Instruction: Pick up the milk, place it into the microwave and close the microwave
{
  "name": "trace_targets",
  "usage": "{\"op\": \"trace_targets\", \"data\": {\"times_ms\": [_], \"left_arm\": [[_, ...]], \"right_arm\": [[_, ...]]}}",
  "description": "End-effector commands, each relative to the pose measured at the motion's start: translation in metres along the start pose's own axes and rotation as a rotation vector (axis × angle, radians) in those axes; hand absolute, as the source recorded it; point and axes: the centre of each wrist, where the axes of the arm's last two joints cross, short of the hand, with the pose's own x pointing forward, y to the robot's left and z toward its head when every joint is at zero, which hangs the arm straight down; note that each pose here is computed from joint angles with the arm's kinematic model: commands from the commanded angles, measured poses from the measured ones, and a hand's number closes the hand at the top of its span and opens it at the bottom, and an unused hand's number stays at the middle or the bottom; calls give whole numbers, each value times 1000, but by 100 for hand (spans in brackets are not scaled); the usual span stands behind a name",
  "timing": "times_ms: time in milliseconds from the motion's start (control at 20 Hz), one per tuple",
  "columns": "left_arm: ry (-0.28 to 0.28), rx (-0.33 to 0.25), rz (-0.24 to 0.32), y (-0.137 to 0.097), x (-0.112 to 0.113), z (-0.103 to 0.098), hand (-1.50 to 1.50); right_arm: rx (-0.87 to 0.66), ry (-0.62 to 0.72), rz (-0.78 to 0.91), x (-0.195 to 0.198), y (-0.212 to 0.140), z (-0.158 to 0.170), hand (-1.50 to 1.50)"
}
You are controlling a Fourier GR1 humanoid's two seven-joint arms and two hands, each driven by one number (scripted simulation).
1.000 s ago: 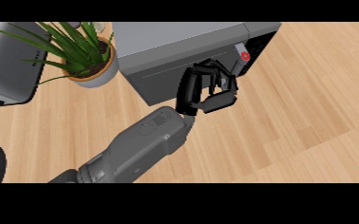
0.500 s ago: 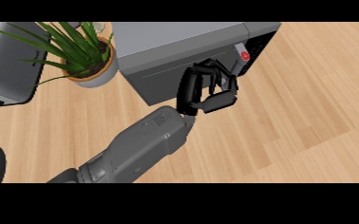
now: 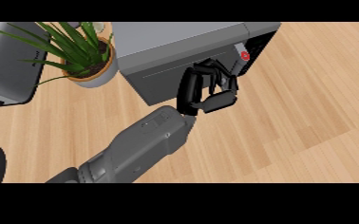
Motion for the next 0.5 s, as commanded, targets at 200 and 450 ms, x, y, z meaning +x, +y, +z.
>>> {"op": "trace_targets", "data": {"times_ms": [200,450], "left_arm": [[21,-33,-92,6,-1,-23,150],[83,32,-182,18,-13,-18,150]], "right_arm": [[62,-15,-17,5,-1,-7,-150],[88,-32,-56,4,0,-6,-150]]}}
